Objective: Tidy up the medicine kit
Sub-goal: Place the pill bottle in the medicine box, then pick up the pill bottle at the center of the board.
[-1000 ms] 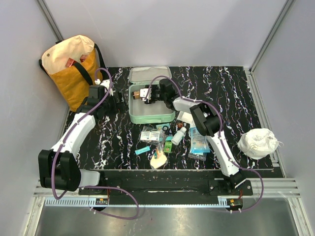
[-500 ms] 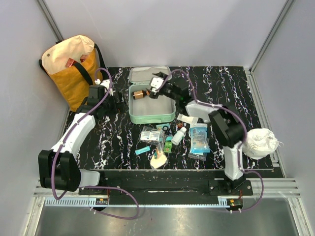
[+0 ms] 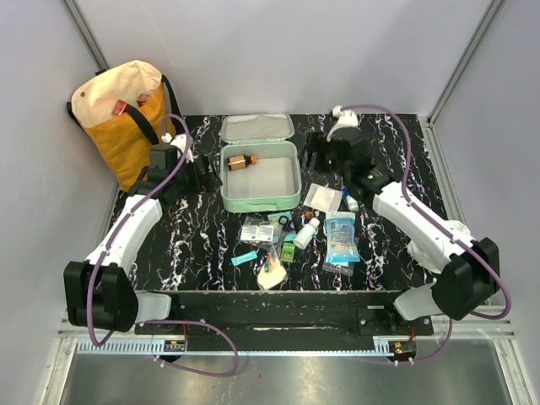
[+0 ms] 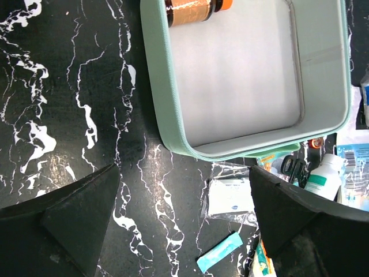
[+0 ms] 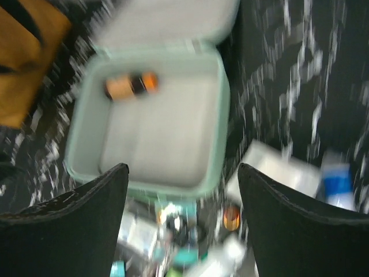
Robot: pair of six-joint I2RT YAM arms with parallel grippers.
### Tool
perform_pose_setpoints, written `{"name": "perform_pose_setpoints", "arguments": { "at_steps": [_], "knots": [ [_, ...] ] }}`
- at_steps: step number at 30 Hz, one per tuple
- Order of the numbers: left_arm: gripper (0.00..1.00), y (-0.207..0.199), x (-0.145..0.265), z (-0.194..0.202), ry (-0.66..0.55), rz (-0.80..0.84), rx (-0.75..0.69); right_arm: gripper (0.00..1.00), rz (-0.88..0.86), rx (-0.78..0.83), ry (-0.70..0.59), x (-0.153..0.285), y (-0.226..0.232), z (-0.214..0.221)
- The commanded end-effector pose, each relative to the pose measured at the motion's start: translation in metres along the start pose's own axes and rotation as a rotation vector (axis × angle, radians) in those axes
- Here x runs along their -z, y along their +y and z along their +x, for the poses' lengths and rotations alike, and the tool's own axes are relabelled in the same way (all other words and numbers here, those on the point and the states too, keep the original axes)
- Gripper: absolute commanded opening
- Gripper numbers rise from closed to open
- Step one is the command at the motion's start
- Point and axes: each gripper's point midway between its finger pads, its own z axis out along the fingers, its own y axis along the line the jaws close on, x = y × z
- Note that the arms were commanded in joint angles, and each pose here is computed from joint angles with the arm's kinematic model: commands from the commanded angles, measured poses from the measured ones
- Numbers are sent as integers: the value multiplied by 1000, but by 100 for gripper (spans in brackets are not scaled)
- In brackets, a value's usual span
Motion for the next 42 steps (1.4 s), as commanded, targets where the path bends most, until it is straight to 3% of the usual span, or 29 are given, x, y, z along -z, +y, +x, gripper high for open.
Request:
{"name": "perform_pose_setpoints", "arguments": {
  "at_steps": [1,5,9,13,16,19,21,22,25,28,31,35,42],
  "knots": [
    [99,-19,11,-22,-76,84,-4,81,293,-319,449,37,-45,139],
    [99,-20,15,-17,-79,101,-18,82,270,-342,513,35,-56,154],
    [99,-17,18,-4,-70,99,-32,77,369,-454,610,37,-89,170],
    [99,-17,22,5,-69,107,-22,78,354,-554,624,36,-80,177],
    [99,-23,25,13,-70,150,-43,78,282,-436,600,32,-81,172],
    [99,-53,37,17,-97,208,-201,82,263,-177,568,32,-101,162],
    [99,-80,45,24,-112,239,-315,84,150,-55,588,29,-98,170],
    [99,-94,50,28,-112,269,-352,84,167,-43,602,29,-103,175],
    [99,-122,58,40,-117,350,-427,81,-23,-14,647,21,-80,187],
    [99,-150,62,51,-121,428,-478,80,-57,-9,664,13,-75,187],
    [99,-172,55,65,-92,443,-544,82,169,-22,642,9,-111,177],
    [99,-201,37,82,-27,431,-588,81,504,-192,505,20,-164,139],
    [99,-250,2,108,97,478,-595,84,592,-261,251,51,-177,71]
  ]
}}
